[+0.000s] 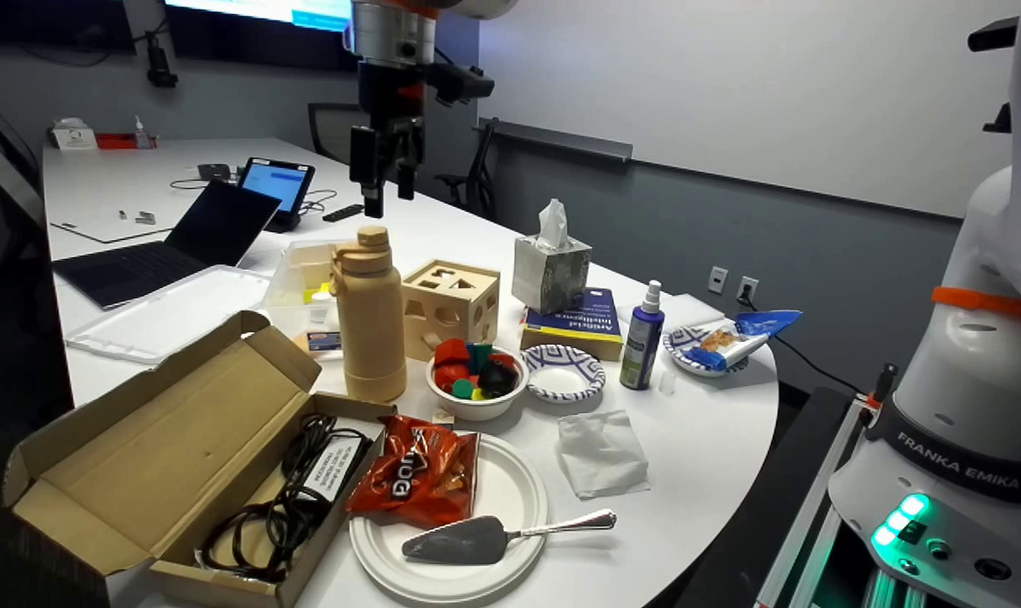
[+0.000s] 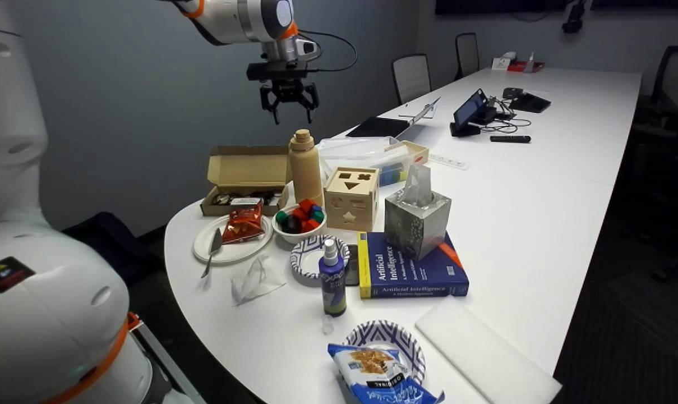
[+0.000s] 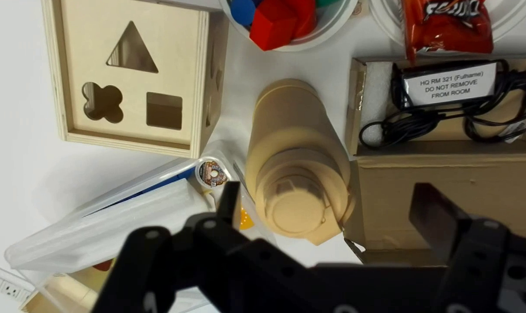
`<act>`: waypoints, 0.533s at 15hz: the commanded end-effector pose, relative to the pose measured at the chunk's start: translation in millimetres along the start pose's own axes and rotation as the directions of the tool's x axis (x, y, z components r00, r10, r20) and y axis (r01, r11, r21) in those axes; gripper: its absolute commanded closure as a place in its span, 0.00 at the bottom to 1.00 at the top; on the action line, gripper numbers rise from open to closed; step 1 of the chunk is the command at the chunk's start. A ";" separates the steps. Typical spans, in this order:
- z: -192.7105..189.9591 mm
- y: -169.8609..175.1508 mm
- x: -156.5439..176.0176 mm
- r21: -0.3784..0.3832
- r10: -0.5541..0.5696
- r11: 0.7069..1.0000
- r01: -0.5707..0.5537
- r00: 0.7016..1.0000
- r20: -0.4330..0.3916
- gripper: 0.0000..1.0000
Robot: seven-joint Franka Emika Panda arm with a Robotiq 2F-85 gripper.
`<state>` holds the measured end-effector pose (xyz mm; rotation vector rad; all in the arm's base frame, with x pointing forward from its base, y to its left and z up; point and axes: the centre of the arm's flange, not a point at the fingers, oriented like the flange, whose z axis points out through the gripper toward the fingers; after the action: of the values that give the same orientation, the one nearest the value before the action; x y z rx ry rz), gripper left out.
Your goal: Twist the lid on the bottle
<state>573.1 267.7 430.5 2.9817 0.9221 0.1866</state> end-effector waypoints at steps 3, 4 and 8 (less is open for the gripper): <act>10.2 4.3 19.5 0.018 0.025 1.000 -0.025 1.000 -0.008 0.00; 13.9 4.6 20.4 0.018 0.024 1.000 -0.024 1.000 -0.004 0.00; 25.0 5.4 25.5 0.021 0.020 1.000 -0.020 1.000 -0.009 0.00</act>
<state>588.7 270.9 411.2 2.9987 0.9137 0.1654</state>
